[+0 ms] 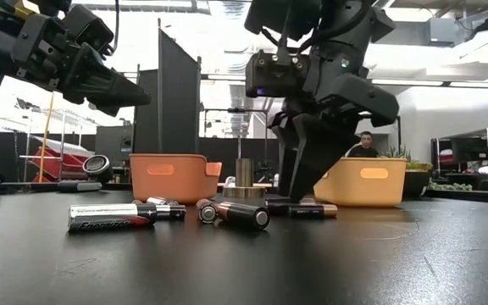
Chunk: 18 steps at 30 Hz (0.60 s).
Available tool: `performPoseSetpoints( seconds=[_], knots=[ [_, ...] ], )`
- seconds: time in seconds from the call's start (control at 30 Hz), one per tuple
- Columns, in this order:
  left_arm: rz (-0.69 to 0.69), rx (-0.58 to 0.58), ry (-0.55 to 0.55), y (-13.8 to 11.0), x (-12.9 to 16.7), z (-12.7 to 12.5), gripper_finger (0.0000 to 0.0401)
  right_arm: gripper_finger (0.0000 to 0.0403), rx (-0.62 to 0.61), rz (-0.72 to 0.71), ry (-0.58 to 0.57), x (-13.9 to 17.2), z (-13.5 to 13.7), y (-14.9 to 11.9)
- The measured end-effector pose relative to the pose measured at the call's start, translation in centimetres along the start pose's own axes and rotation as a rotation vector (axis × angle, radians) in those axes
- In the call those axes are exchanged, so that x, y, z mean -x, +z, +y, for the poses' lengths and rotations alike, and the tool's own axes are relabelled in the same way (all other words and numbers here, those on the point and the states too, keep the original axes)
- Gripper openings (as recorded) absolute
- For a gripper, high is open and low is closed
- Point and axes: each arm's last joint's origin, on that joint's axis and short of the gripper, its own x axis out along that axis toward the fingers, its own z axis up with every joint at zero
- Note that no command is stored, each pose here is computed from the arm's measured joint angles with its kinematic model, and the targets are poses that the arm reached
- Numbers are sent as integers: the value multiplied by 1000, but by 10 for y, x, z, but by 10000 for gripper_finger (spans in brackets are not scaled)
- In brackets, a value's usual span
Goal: Sort batteries
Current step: Put the black battery into the yellow bin
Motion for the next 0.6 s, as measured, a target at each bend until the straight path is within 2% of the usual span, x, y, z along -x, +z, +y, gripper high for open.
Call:
performPoseSetpoints(
  seconds=[0.27, 0.4, 0.6],
  knots=[
    [1, -2, 1, 0, 0, 0, 110, 183, -7, 10, -3, -2, 0, -3],
    [13, -2, 3, -1, 0, 0, 110, 179, -10, 10, -52, -4, -2, -3],
    [67, -6, 55, -7, 0, 2, 110, 161, -6, 16, -68, -17, -1, -3]
  ],
)
